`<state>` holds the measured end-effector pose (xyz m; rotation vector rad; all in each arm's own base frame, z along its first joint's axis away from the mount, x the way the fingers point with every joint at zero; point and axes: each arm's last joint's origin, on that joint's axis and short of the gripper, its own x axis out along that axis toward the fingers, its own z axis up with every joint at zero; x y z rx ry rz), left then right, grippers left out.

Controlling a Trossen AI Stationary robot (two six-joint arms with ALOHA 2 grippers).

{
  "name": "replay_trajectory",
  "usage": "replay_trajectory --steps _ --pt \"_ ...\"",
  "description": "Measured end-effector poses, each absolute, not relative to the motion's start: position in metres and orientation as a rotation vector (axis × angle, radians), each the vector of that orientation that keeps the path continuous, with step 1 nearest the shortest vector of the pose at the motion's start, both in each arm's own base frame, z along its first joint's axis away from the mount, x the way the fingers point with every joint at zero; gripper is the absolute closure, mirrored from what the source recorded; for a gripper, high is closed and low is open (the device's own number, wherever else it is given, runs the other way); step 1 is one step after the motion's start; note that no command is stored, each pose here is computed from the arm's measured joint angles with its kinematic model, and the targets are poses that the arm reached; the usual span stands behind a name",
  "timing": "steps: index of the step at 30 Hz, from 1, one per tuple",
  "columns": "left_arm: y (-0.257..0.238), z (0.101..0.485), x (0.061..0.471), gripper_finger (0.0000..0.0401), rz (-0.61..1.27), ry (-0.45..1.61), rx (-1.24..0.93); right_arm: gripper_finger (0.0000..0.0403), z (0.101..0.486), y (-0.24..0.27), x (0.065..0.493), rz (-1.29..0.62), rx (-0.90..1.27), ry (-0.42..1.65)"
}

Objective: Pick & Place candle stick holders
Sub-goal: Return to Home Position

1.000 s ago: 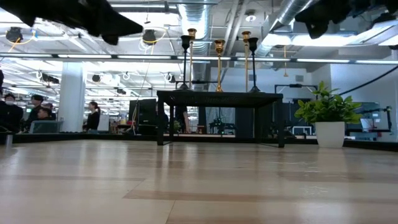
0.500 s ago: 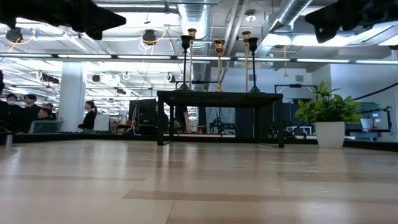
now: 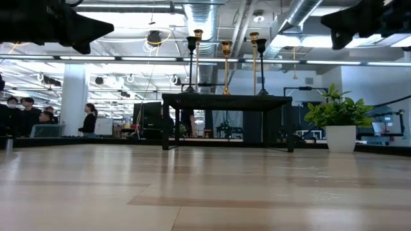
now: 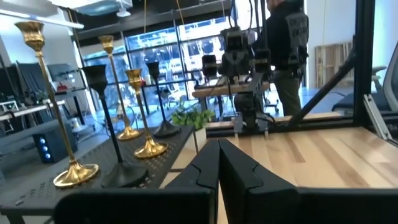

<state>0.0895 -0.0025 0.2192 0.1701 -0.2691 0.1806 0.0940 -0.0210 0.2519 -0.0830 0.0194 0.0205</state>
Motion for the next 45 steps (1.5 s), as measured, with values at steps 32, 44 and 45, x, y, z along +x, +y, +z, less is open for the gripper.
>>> replay_trajectory --steps 32,44,45 --pt "-0.005 0.185 0.096 0.0396 0.108 -0.196 0.082 0.0403 0.202 -0.018 0.086 0.018 -0.051 -0.125" --pt "-0.005 0.185 0.097 0.0395 0.105 -0.194 0.082 0.0403 0.179 -0.023 0.093 -0.06 -0.05 -0.135" --pt "-0.005 0.185 0.097 0.0395 0.106 -0.195 0.082 0.0403 0.179 -0.023 0.093 -0.061 -0.061 -0.135"
